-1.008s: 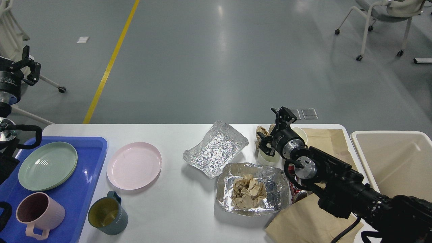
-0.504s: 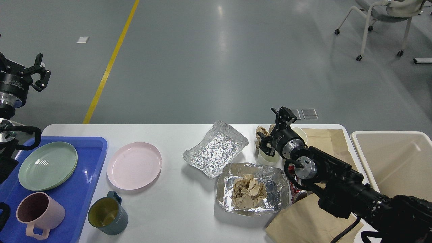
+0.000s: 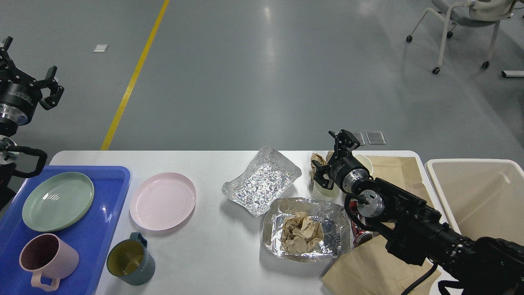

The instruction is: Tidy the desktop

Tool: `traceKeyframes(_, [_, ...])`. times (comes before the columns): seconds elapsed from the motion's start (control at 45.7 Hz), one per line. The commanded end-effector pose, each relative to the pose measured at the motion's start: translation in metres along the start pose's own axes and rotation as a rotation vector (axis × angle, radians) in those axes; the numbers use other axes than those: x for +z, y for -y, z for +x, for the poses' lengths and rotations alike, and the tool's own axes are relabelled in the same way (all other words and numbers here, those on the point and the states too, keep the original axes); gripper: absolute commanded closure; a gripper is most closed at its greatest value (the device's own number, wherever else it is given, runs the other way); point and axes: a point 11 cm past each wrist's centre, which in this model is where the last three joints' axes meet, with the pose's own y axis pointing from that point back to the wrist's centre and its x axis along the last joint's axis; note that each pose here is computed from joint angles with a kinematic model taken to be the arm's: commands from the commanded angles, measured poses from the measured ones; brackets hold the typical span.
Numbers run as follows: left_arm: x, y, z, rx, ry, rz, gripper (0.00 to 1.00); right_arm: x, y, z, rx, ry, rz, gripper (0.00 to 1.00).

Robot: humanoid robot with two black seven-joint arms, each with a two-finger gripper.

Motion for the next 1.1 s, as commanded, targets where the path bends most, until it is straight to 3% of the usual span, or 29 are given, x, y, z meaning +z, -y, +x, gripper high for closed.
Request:
traceKeyframes(0.0, [0.018,0.002,0.003,-0.061,0.276,0.125,0.03,0.0,0.0,0.0,0.0,0.0,0.0,0.0])
traceKeyframes(0.219, [0.019,-0.003,-0.007,-0.259,0.579,0.372,0.03,0.0,0.0,0.0,0.0,0.0,0.0,0.0])
traceKeyframes(0.416, [0.04,0.004,-0.018,-0.303,0.653,0.387,0.03,0.0,0.0,0.0,0.0,0.0,0.0,0.0])
traceKeyframes(0.745, [-0.004,-0.031,0.009,-0.398,0.904,0.759,0.03,0.0,0.0,0.0,0.0,0.0,0.0,0.0])
traceKeyframes(1.073, [-0.037,-0.06,-0.02,-0.66,0.901,1.127,0.03,0.0,0.0,0.0,0.0,0.0,0.0,0.0])
